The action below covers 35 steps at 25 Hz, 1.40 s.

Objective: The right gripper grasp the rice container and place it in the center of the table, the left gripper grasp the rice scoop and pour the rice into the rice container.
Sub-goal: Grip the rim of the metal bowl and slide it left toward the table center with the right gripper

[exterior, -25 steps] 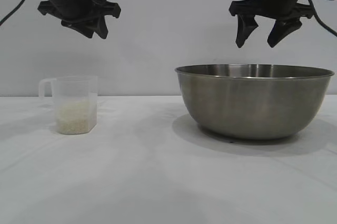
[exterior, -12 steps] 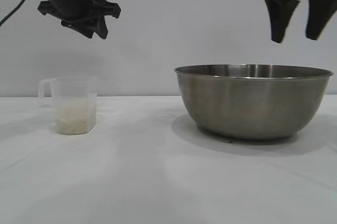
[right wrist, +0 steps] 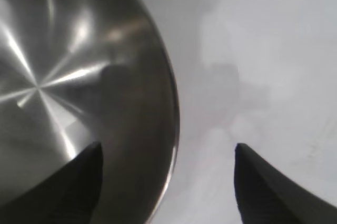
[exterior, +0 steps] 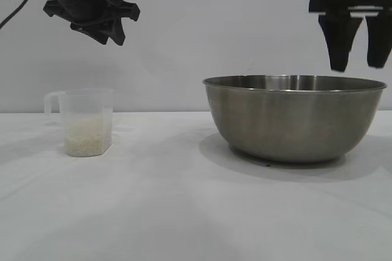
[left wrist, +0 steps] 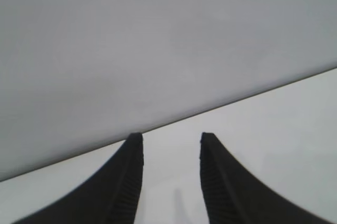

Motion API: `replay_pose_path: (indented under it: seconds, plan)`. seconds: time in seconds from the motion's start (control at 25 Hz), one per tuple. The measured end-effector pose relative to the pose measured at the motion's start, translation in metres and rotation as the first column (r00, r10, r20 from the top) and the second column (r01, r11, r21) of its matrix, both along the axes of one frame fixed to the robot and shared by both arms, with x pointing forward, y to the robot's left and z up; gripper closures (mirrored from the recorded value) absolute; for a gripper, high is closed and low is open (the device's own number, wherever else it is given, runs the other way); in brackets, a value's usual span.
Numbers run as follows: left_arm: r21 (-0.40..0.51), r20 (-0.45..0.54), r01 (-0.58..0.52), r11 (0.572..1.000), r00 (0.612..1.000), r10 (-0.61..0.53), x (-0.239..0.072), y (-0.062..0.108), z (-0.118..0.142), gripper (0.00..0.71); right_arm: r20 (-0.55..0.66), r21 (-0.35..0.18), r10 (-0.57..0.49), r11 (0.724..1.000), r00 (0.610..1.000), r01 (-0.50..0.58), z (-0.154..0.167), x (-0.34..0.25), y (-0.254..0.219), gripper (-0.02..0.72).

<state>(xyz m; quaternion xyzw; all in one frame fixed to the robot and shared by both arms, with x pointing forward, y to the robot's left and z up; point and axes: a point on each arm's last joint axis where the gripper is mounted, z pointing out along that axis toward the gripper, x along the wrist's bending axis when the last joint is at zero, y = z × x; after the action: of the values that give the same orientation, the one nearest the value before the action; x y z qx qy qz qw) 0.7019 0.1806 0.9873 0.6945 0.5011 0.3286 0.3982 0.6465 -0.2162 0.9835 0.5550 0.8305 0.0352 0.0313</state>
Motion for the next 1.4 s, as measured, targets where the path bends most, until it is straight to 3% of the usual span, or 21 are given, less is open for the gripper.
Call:
replay_pose_path:
  seconds: [0.08,0.12,0.16,0.36,0.4,0.48,0.52,1.0,1.4]
  plan:
    - [0.0,0.0,0.0,1.0,1.0,0.0,0.0,0.0,0.0,0.48,-0.029,-0.008,0.001,1.0,1.0,-0.001,-0.012,0.002,0.0,0.21]
    - [0.0,0.0,0.0,1.0,1.0,0.0,0.0,0.0,0.0,0.48,-0.04,-0.016,0.002,1.0,0.999,-0.003,-0.016,0.003,0.0,0.268]
    - [0.0,0.0,0.0,1.0,1.0,0.0,0.0,0.0,0.0,0.48,-0.05,-0.023,0.003,1.0,0.999,-0.004,-0.02,0.003,-0.001,0.269]
    - [0.0,0.001,0.0,1.0,1.0,0.0,0.0,0.0,0.001,0.48,-0.06,-0.034,0.005,0.999,0.998,-0.008,-0.024,0.004,-0.001,0.598]
    - [0.0,0.001,0.0,1.0,1.0,0.0,0.0,0.0,0.001,0.48,-0.061,-0.034,0.003,0.999,0.998,-0.005,-0.024,0.004,-0.001,0.636]
    - [0.0,0.002,0.0,1.0,1.0,0.0,0.0,0.0,0.001,0.48,-0.051,-0.027,-0.003,1.0,0.999,0.001,-0.023,0.005,0.0,0.637]
    - [0.003,0.002,0.002,1.0,1.0,-0.002,0.0,0.0,0.001,0.48,-0.054,-0.025,-0.004,1.0,0.999,0.002,-0.023,0.005,0.0,0.703]
    - [0.009,0.004,0.005,1.0,1.0,-0.005,0.0,0.0,0.001,0.48,-0.036,0.104,-0.041,0.994,0.999,0.044,-0.024,0.007,0.013,0.703]
    - [0.011,0.004,0.006,1.0,1.0,-0.006,0.0,0.0,0.001,0.48,0.003,0.124,0.038,0.991,0.999,-0.038,-0.026,0.007,0.053,0.703]
